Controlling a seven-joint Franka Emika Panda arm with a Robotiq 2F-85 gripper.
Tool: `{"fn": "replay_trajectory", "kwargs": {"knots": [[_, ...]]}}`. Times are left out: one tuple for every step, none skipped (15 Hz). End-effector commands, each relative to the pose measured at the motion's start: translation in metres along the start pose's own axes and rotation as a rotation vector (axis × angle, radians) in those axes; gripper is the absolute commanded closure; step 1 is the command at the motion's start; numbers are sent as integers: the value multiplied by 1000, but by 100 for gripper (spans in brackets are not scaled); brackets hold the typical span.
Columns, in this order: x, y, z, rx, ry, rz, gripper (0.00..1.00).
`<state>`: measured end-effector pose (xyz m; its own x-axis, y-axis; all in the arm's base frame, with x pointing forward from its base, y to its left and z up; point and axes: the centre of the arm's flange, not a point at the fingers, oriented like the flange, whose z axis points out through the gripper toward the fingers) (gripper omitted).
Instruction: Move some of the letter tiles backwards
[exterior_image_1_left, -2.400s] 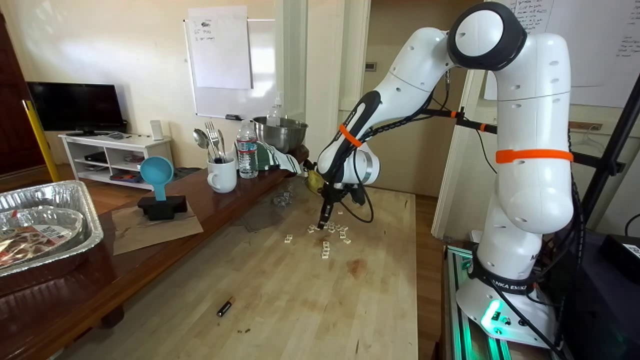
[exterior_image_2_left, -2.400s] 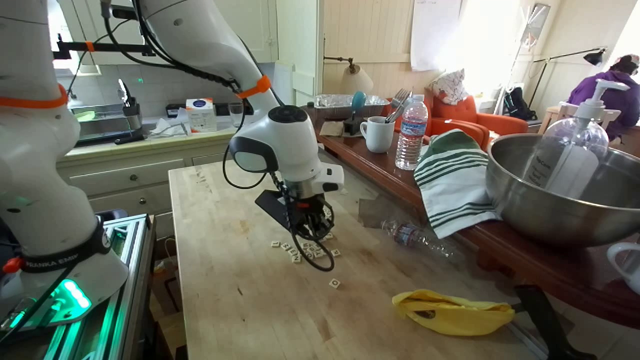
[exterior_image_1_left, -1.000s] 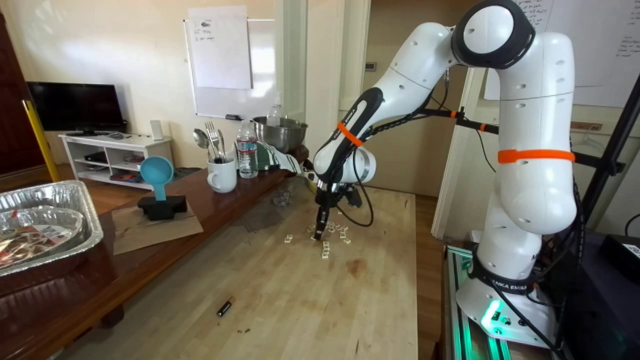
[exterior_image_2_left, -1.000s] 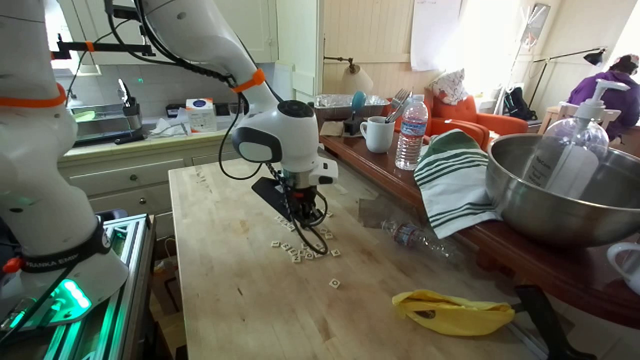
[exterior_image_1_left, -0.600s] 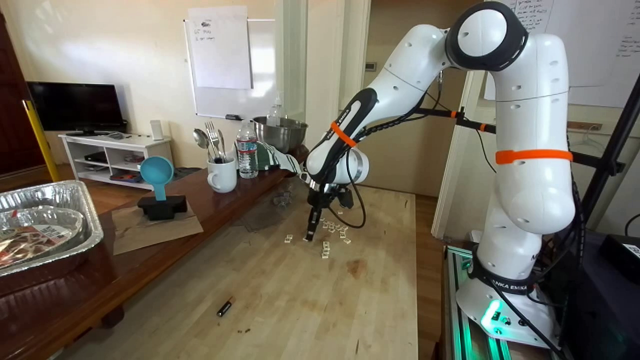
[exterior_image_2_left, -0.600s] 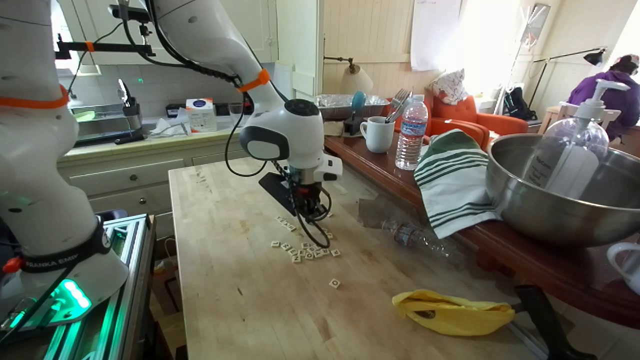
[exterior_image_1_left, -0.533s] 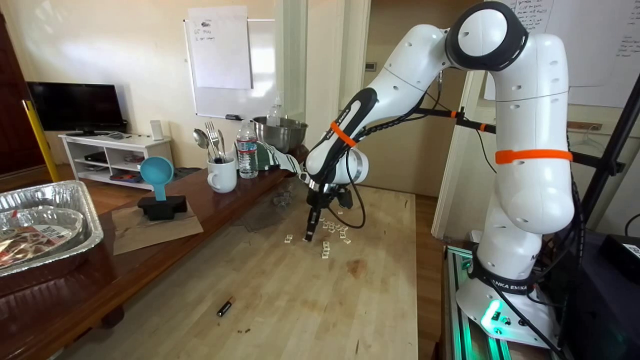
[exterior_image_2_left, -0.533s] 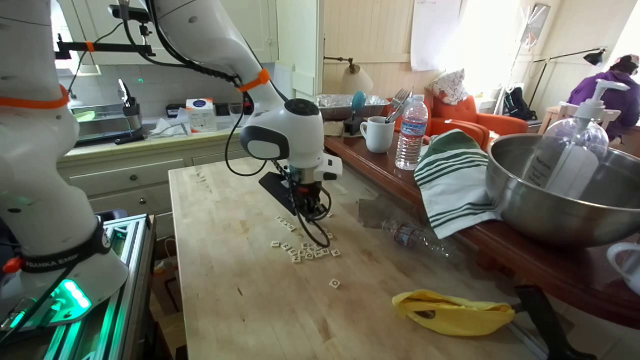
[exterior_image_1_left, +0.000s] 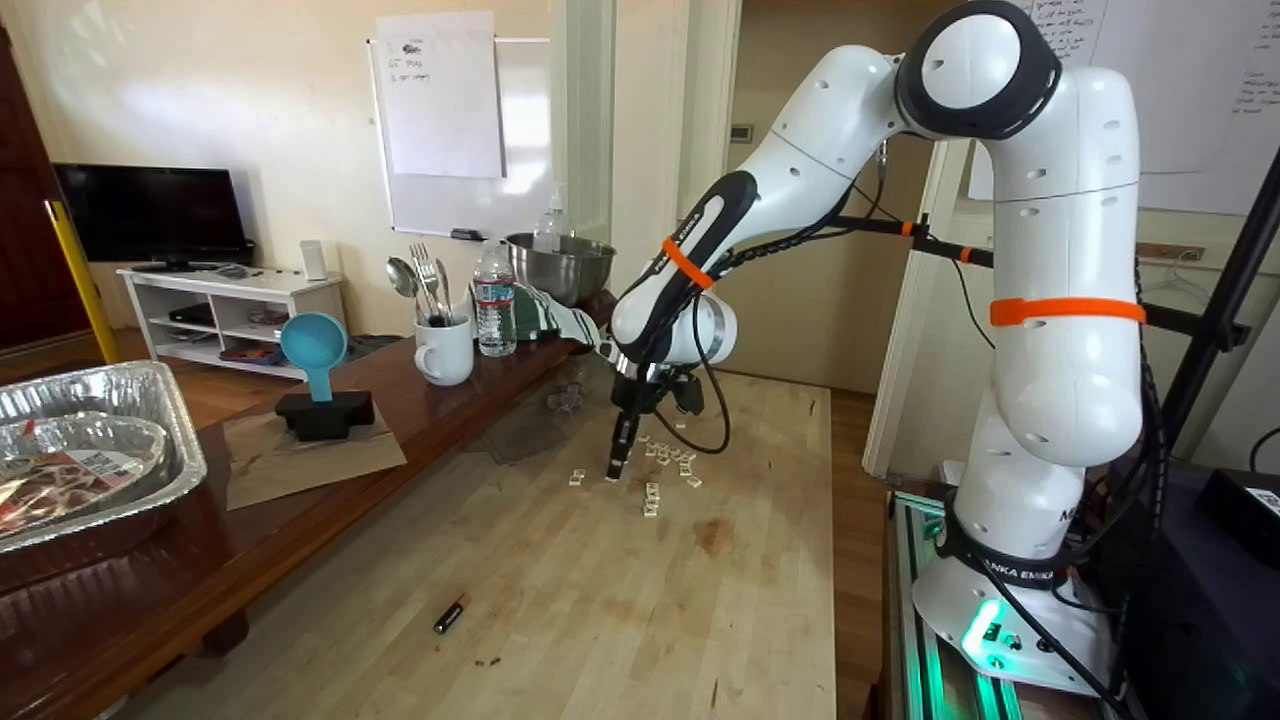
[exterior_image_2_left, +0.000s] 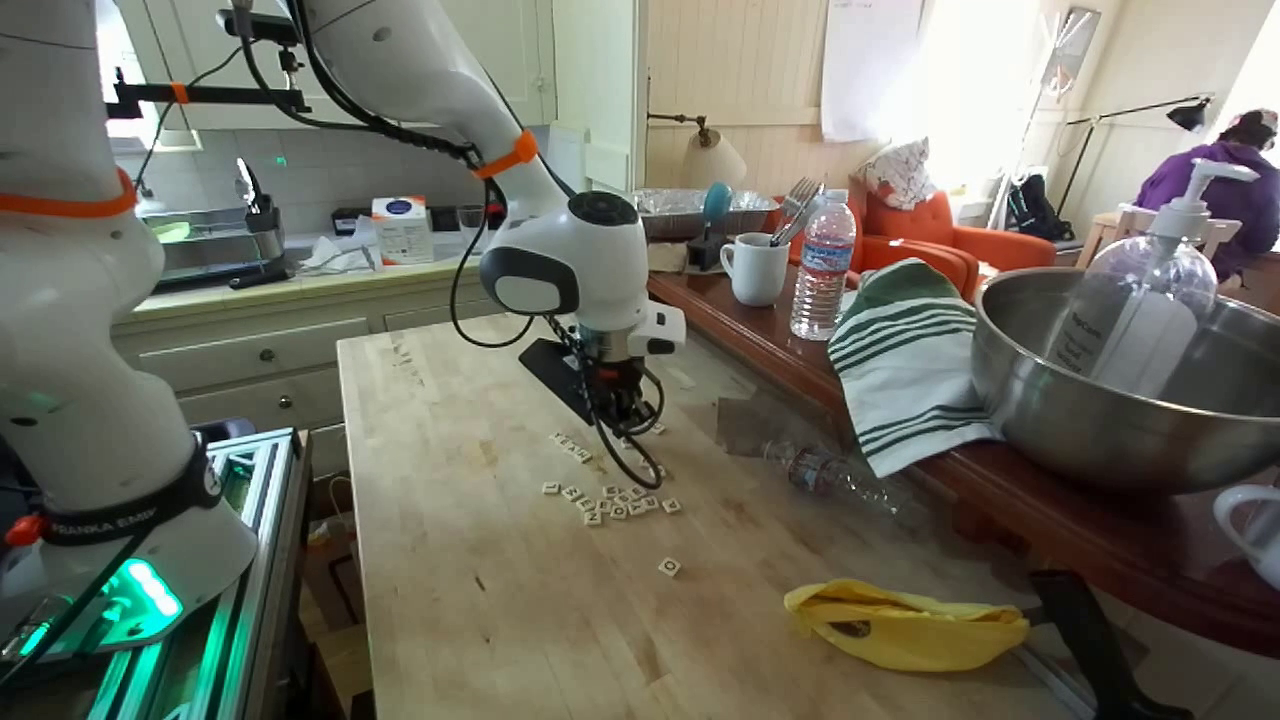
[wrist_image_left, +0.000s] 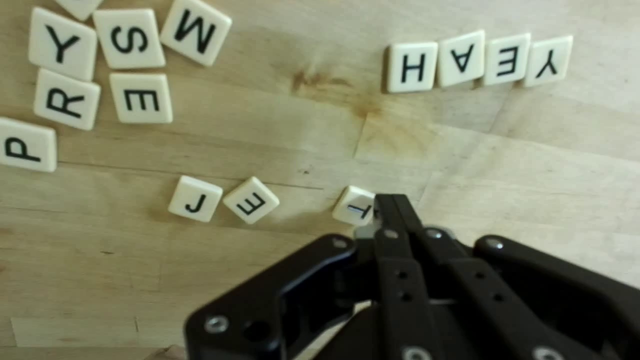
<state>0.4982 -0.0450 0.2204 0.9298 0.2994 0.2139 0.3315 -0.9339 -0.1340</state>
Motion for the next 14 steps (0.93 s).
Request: {"fn": "replay_trajectory", "kwargs": {"knots": [[-4,1,-7,-23,14,3,100],[-3,2,-8,-24,13,-9,100],[-3,2,-7,-29,12,-23,100],[-2,3,-6,-29,6,-39,100],[-1,4,-5,-29,-1,-49,100],[-1,4,-6,-30,-5,-63,100],[-1,4,-6,-34,-12,-76,100],[-1,5,-6,-39,-21,-89,100],[-1,5,-6,-44,-24,-101,100],[0,5,-7,-48,-27,-114,100],[0,6,-7,-51,-30,-125,100],[0,6,-7,-56,-33,-137,100],[0,7,-6,-61,-35,-148,100],[0,8,-5,-61,-37,-161,100]]}}
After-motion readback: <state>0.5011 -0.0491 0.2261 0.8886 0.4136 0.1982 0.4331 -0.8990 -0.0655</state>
